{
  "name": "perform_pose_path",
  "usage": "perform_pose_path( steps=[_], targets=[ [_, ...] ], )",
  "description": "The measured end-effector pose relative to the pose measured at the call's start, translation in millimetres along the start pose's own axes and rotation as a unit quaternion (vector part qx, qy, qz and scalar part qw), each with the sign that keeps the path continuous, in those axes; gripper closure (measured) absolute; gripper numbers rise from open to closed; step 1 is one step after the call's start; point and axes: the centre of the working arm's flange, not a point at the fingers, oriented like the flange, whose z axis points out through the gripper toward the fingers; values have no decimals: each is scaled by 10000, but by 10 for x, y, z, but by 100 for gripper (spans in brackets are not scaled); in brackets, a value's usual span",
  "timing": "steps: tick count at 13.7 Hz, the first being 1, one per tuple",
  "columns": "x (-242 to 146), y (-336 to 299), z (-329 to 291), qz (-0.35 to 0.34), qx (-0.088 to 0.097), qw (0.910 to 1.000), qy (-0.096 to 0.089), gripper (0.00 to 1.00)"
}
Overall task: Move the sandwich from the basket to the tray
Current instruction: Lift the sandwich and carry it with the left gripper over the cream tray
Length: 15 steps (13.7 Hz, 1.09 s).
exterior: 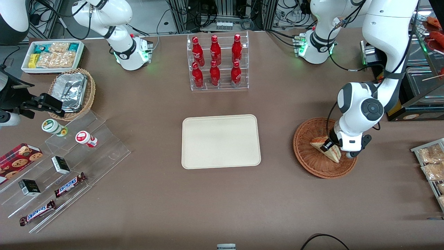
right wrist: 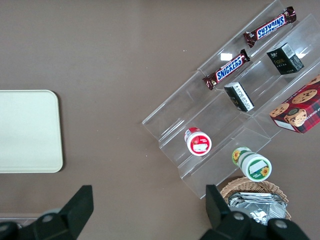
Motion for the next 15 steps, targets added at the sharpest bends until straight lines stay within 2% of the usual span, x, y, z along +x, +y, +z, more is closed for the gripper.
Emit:
perform_pose_path(
  steps=[3, 6, 8, 12, 15],
  targets=[
    [47, 64, -243, 19, 30, 10000, -10, 78],
    [-24, 346, -827, 244, 147, 9995, -105, 78],
    [-242, 690, -1205, 561, 176, 9982, -131, 83],
    [-838, 1316, -1526, 1250, 97, 9920, -111, 84],
    [-1464, 1782, -1496, 1839, 31, 9829, -121, 84]
  ],
)
